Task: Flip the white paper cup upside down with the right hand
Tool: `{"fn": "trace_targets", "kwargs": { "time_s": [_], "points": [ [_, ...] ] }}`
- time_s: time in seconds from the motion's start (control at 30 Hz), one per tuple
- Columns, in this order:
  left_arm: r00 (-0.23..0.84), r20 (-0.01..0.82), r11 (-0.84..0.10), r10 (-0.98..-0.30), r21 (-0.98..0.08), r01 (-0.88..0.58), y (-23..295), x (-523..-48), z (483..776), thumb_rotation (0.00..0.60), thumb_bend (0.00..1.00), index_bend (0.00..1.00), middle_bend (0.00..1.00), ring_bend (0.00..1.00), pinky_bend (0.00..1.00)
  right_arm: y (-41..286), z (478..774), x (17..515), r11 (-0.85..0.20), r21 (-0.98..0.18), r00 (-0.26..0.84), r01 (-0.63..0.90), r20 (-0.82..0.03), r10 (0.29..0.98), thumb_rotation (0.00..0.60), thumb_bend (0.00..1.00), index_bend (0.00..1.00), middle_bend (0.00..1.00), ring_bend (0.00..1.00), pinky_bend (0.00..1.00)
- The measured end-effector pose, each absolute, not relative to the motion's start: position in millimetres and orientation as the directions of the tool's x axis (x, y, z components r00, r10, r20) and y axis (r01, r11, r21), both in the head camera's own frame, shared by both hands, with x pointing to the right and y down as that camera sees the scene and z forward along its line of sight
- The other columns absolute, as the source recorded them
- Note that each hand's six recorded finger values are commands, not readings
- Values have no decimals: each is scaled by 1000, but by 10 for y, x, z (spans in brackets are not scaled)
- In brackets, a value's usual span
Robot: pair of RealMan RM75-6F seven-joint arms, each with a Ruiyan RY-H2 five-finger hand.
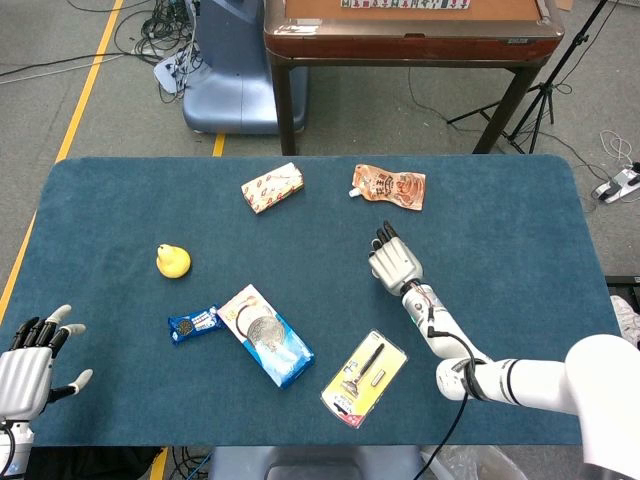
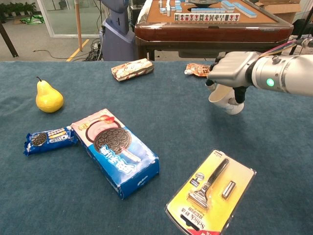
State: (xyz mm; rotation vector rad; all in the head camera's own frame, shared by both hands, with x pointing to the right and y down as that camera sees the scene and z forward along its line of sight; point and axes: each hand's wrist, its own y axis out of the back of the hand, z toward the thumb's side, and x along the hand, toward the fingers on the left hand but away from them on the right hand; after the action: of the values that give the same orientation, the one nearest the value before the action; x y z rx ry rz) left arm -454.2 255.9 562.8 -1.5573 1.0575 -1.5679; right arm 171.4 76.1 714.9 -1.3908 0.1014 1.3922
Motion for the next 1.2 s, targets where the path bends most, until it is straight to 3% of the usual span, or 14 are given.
{"fn": "trace_targets", "kwargs": {
  "time_s": [0.17, 0.27, 0.5, 0.67, 0.8, 1.2],
  "points": [
    [-55, 442, -437, -895, -896, -77, 2561, -4548, 5619, 600, 146, 321, 126, 161, 85, 822, 7237, 1641, -416, -597, 295, -686, -751, 591, 600, 261, 59, 51, 0, 0],
    [-54, 443, -439, -895, -895, -77, 2563, -4544, 5623, 600, 146, 321, 126, 161, 85, 806, 7220, 1591, -450, -635, 313, -628, -735, 601, 600, 193, 0, 2, 0, 0],
    [-50, 445, -441, -894, -894, -75, 2555, -4533, 5625, 600, 146, 320, 126, 161, 84, 693, 7093, 1590, -532, -733, 347, -424, -674, 652, 600, 176, 10, 13, 0, 0],
    [-45, 454, -450, -890, -889, -77, 2558, -4510, 5649, 600, 146, 320, 126, 161, 85, 613, 7017, 1827, -603, -755, 321, -258, -656, 684, 600, 177, 126, 63, 0, 0],
    [-45, 468, -463, -883, -882, -87, 2560, -4500, 5660, 600, 146, 321, 126, 161, 85, 613, 7012, 2111, -650, -744, 285, -156, -664, 691, 600, 177, 156, 81, 0, 0],
    [-31, 480, -476, -877, -875, -88, 2528, -4420, 5699, 600, 146, 321, 126, 161, 85, 681, 7260, 2459, -670, -725, 288, -158, -683, 671, 600, 184, 223, 132, 0, 0]
  ]
}}
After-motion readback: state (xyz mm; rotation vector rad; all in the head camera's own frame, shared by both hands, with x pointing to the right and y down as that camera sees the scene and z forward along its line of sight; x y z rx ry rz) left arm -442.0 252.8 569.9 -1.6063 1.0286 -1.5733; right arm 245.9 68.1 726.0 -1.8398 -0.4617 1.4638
